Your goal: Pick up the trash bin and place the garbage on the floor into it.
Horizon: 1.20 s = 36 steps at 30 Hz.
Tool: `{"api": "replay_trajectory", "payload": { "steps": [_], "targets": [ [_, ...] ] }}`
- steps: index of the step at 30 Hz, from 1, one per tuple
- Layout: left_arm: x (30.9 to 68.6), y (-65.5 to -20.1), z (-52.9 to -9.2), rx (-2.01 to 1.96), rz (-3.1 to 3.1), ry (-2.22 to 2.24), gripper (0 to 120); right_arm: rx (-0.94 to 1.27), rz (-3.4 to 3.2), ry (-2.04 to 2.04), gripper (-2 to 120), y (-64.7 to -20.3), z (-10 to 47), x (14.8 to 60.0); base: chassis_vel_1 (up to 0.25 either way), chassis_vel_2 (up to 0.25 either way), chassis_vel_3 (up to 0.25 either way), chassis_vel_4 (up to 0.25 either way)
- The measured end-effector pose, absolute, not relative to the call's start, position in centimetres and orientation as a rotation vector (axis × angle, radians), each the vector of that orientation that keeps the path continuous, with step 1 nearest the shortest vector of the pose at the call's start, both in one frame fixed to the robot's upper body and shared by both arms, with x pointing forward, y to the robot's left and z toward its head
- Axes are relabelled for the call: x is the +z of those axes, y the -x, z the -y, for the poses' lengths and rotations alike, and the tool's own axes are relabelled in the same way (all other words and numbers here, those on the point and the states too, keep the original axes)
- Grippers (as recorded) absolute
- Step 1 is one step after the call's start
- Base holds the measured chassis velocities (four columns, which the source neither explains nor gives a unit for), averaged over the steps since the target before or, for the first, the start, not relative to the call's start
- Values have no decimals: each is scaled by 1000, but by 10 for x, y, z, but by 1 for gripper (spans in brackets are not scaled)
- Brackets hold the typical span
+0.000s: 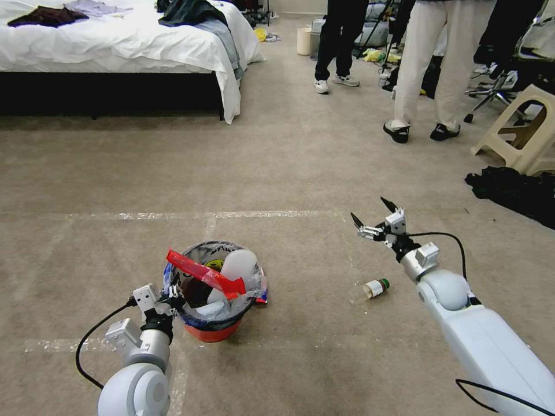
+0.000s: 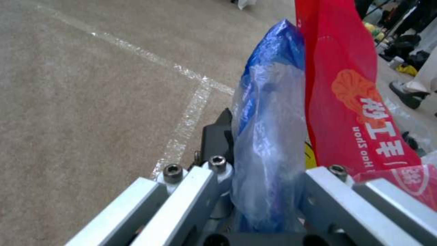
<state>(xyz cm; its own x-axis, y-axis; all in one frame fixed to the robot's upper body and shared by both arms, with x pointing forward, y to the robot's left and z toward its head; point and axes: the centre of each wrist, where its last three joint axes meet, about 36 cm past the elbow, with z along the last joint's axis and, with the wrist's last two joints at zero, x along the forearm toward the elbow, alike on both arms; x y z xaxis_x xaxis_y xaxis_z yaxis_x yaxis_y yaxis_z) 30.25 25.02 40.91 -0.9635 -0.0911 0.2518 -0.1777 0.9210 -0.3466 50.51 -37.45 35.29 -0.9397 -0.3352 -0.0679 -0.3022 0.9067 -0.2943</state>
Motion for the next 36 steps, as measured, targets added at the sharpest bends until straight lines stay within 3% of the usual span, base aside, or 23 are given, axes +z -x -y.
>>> {"api": "replay_trajectory", "payload": {
  "steps": [10, 36],
  "targets": [
    [409, -299, -249, 551, 2850, -208, 4, -466, -3002, 467, 100, -501, 391, 321, 0, 0, 0, 0],
    [417, -303, -268, 501, 2891, -267, 4, -501, -2977, 562, 100, -522, 363, 332, 0, 0, 0, 0]
  ]
}}
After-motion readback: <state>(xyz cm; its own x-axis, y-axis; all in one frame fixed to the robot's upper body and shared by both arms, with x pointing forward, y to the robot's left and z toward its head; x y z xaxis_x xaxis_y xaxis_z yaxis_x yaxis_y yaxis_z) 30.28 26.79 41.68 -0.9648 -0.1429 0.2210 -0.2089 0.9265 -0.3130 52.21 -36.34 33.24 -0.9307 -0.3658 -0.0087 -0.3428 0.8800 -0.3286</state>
